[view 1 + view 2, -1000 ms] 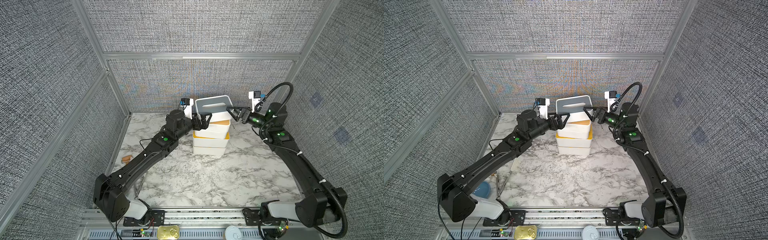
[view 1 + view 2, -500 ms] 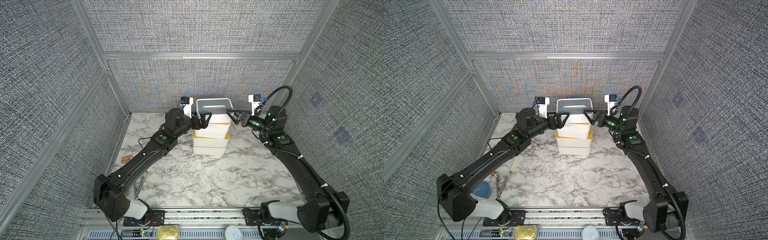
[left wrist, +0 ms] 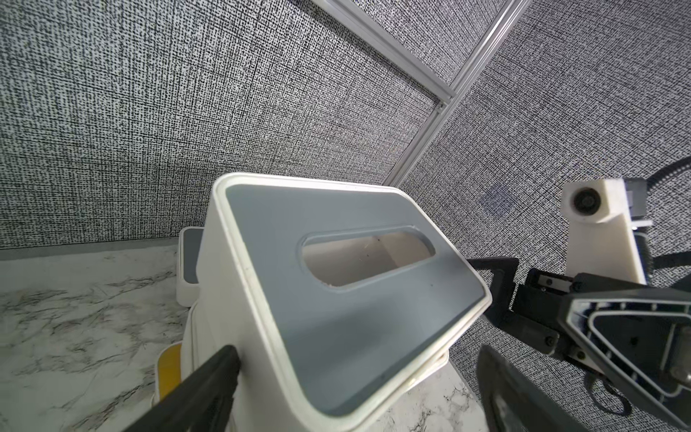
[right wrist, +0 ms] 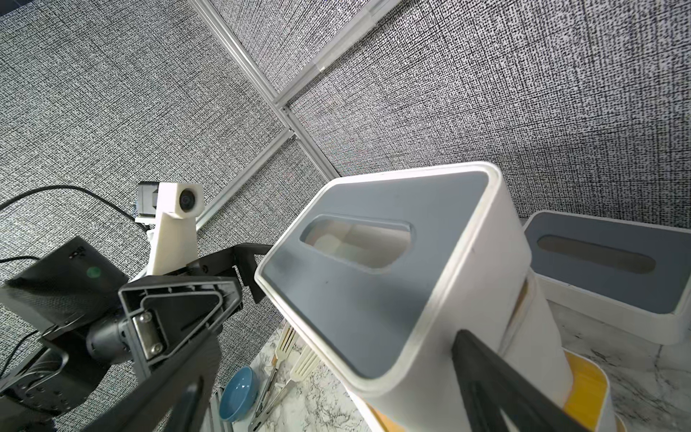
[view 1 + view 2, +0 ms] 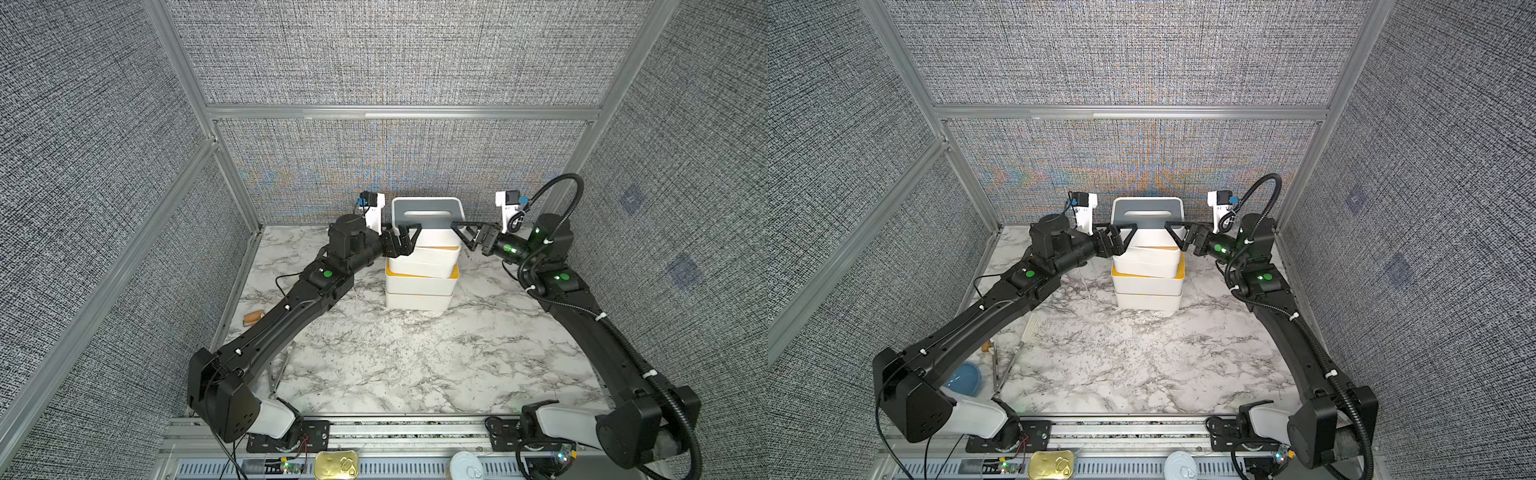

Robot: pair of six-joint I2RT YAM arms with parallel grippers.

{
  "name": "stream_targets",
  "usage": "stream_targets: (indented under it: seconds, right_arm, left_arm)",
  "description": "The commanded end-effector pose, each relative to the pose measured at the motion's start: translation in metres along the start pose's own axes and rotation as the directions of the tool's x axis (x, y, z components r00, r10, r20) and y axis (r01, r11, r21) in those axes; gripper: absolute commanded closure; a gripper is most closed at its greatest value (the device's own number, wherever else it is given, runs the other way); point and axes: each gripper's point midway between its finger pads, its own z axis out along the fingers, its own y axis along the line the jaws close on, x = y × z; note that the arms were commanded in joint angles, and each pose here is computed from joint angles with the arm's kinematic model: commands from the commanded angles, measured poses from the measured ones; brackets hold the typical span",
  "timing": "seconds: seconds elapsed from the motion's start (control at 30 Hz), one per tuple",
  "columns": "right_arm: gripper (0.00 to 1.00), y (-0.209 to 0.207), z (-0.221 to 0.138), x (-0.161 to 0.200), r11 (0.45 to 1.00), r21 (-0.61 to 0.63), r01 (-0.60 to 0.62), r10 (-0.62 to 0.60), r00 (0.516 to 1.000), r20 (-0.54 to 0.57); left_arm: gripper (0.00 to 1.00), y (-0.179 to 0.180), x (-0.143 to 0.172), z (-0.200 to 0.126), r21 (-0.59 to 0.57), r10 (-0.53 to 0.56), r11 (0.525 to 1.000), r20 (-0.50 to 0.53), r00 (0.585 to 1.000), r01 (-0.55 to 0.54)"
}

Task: Stack the tissue boxes
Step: Adjust the tissue box on the tissue box.

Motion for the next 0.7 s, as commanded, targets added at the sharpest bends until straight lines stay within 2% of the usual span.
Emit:
stream_targets:
  seconds: [0.0, 0.67]
  right_arm:
    - [0.01, 0.0195, -0.0007, 0.0055, 0.997, -0.082, 0.004, -0.007, 0.999, -0.031]
    - [0.01, 0.0146, -0.0054, 0.0104, 0.999, -0.047, 0.015, -0.016, 0.999, -0.028]
  left_arm:
    - [0.01, -0.0191, -0.0019, -0.0026, 0.093, 0.015, 0.996, -0.011, 1.0, -0.014]
    - [0.01, -0.0186, -0.0007, 0.0038, 0.1, 0.012, 0.995, -0.028, 1.0, -0.009]
